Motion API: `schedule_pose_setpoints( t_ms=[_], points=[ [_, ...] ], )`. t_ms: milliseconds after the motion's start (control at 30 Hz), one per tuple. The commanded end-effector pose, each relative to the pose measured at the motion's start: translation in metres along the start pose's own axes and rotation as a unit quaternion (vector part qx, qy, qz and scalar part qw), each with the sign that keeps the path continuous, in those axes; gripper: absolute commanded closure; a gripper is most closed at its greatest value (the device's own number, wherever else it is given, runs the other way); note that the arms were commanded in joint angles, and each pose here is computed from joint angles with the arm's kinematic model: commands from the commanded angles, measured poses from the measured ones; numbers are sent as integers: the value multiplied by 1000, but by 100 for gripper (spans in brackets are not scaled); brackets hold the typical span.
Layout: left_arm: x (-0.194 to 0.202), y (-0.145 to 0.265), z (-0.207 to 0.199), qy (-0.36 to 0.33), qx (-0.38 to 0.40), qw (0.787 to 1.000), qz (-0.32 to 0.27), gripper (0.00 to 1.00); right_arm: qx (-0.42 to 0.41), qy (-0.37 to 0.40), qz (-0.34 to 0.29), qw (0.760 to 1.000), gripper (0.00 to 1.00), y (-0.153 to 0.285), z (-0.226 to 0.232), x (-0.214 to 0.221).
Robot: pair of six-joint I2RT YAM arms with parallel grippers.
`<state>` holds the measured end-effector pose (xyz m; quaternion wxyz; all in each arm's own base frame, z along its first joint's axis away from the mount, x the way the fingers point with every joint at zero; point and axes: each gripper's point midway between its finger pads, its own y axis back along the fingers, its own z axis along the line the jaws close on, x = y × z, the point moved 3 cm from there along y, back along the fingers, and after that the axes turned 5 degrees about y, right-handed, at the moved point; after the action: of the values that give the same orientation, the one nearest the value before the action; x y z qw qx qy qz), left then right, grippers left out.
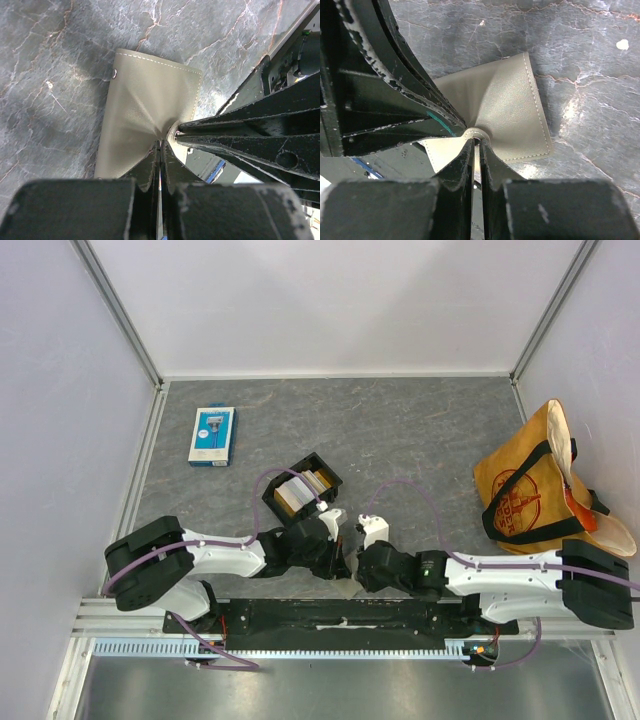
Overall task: Put the credit cards into the card holder
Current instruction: Close the card holder at the center of the board.
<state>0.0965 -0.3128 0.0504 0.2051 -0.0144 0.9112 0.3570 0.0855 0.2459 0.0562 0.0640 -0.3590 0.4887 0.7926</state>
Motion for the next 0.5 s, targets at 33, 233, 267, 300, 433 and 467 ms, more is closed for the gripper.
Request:
schedule_pose_setpoints(
  t_ms=[33,233,267,300,433,467],
  points=[
    [4,-3,1,-11,-7,1000,10,98,20,-7,-6,1000,88,-6,4,-11],
    [5,-2,2,-12,-9,1000,9,98,55,2,30,998,89,-13,-2,-6],
    [5,-2,2,-12,-9,1000,9,98,56,2,36,998,89,-15,-2,-5],
    [5,-3,3,-11,-10,1000,10,98,58,1,41,997,89,-16,-3,-5],
    [6,-2,4,-12,-11,1000,10,98,63,-3,60,996,90,-20,-6,-4],
    [6,-2,5,-11,-12,1000,10,98,65,-6,65,996,89,-21,-8,-3]
  ],
)
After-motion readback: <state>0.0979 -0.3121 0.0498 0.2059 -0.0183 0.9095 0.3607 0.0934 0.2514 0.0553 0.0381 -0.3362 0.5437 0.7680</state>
